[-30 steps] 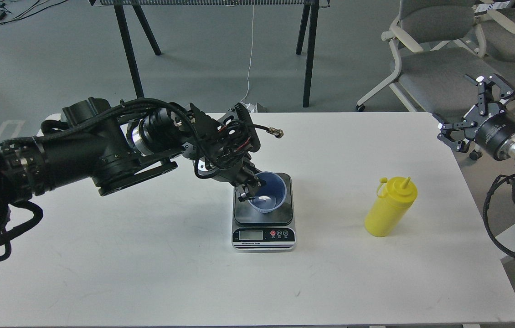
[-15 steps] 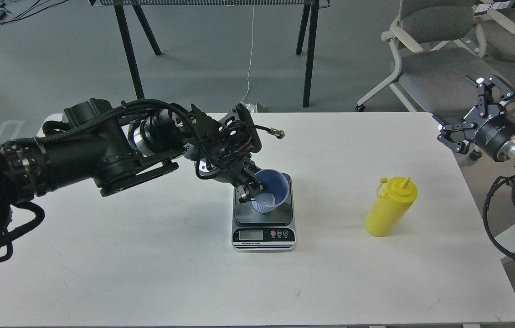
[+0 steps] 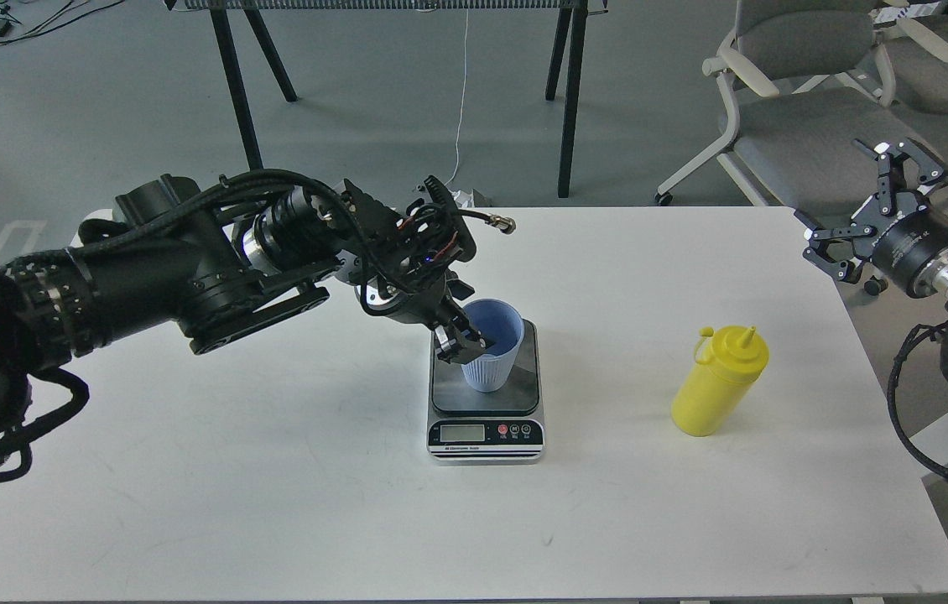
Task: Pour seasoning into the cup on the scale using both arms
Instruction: 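Open the left gripper and withdraw it up from the cup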
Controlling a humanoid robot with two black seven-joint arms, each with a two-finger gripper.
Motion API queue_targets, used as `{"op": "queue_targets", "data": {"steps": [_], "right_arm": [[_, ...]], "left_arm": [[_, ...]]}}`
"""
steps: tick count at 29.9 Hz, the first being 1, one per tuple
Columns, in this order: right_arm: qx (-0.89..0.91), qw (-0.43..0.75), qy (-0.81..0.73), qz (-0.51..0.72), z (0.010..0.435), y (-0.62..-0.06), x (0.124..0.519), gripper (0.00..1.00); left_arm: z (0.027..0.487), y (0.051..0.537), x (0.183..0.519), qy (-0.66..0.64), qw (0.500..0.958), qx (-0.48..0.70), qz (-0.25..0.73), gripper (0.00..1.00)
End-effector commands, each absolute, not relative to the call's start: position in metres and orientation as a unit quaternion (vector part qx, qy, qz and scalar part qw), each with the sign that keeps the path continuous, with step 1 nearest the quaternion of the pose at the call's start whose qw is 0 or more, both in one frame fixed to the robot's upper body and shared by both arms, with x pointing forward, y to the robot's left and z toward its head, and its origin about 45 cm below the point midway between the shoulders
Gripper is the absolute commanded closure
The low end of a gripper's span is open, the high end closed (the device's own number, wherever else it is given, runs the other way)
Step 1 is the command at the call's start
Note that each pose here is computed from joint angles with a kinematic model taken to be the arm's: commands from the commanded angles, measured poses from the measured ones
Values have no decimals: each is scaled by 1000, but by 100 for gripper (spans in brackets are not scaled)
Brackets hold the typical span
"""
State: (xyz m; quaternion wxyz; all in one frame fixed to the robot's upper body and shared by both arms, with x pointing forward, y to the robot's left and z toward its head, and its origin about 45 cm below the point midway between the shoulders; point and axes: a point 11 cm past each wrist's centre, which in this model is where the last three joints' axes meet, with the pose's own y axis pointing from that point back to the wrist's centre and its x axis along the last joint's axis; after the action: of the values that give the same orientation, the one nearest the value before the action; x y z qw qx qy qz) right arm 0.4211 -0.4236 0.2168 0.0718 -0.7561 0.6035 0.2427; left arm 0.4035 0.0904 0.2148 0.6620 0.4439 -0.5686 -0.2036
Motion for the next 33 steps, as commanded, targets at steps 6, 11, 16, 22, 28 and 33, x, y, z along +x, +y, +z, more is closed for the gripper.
{"op": "queue_targets", "data": {"steps": [6, 11, 16, 22, 28, 33], "right_arm": [[-756, 71, 603, 242, 217, -424, 421, 1], [-757, 73, 602, 241, 219, -423, 422, 1], [-759, 74, 601, 240, 221, -421, 424, 1], [-773, 70, 583, 238, 231, -414, 422, 1], [-793, 65, 561, 229, 265, -411, 422, 1], [-792, 118, 562, 207, 318, -434, 405, 1]], "left_arm": [[243, 82, 415, -560, 691, 427, -166, 10], [278, 68, 422, -562, 709, 402, -137, 6], [313, 67, 430, -541, 750, 369, -90, 1], [368, 104, 447, -457, 840, 290, 38, 1], [426, 169, 465, -403, 873, 221, 167, 1], [449, 217, 469, -362, 884, 160, 250, 1]]}}
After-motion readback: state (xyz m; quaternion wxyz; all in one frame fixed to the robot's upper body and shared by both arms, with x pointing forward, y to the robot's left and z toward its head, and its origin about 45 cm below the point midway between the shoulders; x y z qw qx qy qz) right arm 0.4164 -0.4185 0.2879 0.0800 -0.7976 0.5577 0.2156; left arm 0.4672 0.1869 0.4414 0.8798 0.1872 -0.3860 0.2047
